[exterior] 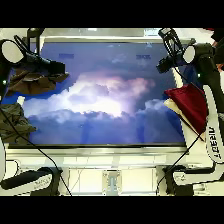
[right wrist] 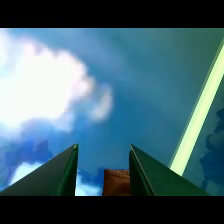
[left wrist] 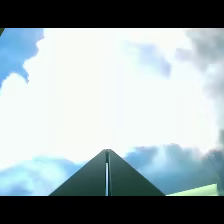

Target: Fold the shirts.

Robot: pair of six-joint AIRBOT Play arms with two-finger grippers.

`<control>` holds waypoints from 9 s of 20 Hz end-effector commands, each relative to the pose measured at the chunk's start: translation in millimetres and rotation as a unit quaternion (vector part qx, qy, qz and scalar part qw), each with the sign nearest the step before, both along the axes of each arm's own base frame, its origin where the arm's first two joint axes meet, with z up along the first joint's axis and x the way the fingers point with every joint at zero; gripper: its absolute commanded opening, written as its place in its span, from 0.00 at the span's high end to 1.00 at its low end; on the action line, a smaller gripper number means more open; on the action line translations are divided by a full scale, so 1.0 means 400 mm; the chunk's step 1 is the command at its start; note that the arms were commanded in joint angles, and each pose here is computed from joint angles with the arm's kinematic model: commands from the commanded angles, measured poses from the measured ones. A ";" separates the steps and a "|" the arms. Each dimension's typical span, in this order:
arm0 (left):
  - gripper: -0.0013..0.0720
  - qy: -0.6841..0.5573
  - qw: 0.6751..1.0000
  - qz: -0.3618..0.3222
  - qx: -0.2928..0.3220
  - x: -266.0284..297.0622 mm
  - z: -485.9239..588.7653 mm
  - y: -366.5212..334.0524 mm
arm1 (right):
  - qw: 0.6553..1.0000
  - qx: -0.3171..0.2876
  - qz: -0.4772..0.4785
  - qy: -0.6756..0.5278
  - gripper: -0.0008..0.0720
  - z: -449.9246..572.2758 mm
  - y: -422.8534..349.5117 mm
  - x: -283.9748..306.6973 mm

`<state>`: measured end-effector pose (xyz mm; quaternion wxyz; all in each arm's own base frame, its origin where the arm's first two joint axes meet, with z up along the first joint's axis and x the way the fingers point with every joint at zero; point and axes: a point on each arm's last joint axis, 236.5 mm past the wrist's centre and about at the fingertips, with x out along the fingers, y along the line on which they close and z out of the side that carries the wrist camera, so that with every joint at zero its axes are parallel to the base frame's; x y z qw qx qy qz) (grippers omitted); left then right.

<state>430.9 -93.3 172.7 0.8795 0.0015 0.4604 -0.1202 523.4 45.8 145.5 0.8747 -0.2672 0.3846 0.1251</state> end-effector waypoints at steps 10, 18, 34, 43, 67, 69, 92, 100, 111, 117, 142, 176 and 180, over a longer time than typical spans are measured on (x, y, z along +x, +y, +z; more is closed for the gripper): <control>0.29 0.068 0.914 0.230 0.327 -0.114 0.036 0.598 | 1.000 0.000 0.001 0.000 0.48 0.000 0.002 0.000; 0.29 0.235 0.852 0.460 0.082 -0.418 -0.291 0.871 | 1.000 0.009 0.002 -0.026 0.48 0.022 0.011 0.022; 0.29 0.051 0.696 0.704 -0.131 -0.349 -0.507 1.083 | 0.986 0.162 0.033 0.001 0.48 0.029 0.166 -0.007; 0.29 0.070 0.661 0.733 -0.144 -0.347 -0.617 1.104 | 0.986 0.162 0.034 0.025 0.48 0.012 0.170 -0.029; 0.97 0.031 0.934 -0.142 -0.326 0.061 -0.074 -0.486 | 0.974 0.016 -0.130 0.183 0.48 -0.113 -0.182 -0.187; 0.97 0.058 0.926 -0.175 -0.331 -0.014 -0.116 -0.658 | 0.967 0.024 -0.159 0.197 0.48 -0.119 -0.246 -0.209; 0.01 0.036 0.963 -0.061 -0.258 0.175 -0.024 -0.073 | 0.755 0.460 -0.092 0.459 0.22 -0.499 0.545 -0.562; 0.01 0.072 0.978 -0.060 -0.185 0.145 -0.094 -0.018 | 0.692 0.473 -0.229 0.494 0.22 -0.565 0.602 -0.625; 0.01 0.075 0.982 -0.054 -0.163 0.145 -0.110 0.005 | 0.677 0.545 -0.352 0.349 0.26 -0.620 0.535 -0.436; 0.02 0.093 0.989 -0.039 -0.110 0.132 -0.147 0.066 | 0.708 0.566 -0.273 0.322 0.94 -0.568 0.556 -0.398; 0.21 0.401 0.912 -0.011 -0.086 -0.290 -0.688 0.056 | 0.712 0.651 -0.252 0.078 0.94 -0.203 0.143 -0.091; 0.97 0.020 0.978 -0.098 -0.183 -0.010 -0.053 -0.073 | 0.824 0.549 -0.067 -0.122 0.95 0.219 0.052 -0.125; 0.97 -0.274 0.959 -0.049 -0.061 -0.115 0.505 0.046 | 0.849 0.463 -0.034 -0.251 0.95 0.544 -0.019 -0.350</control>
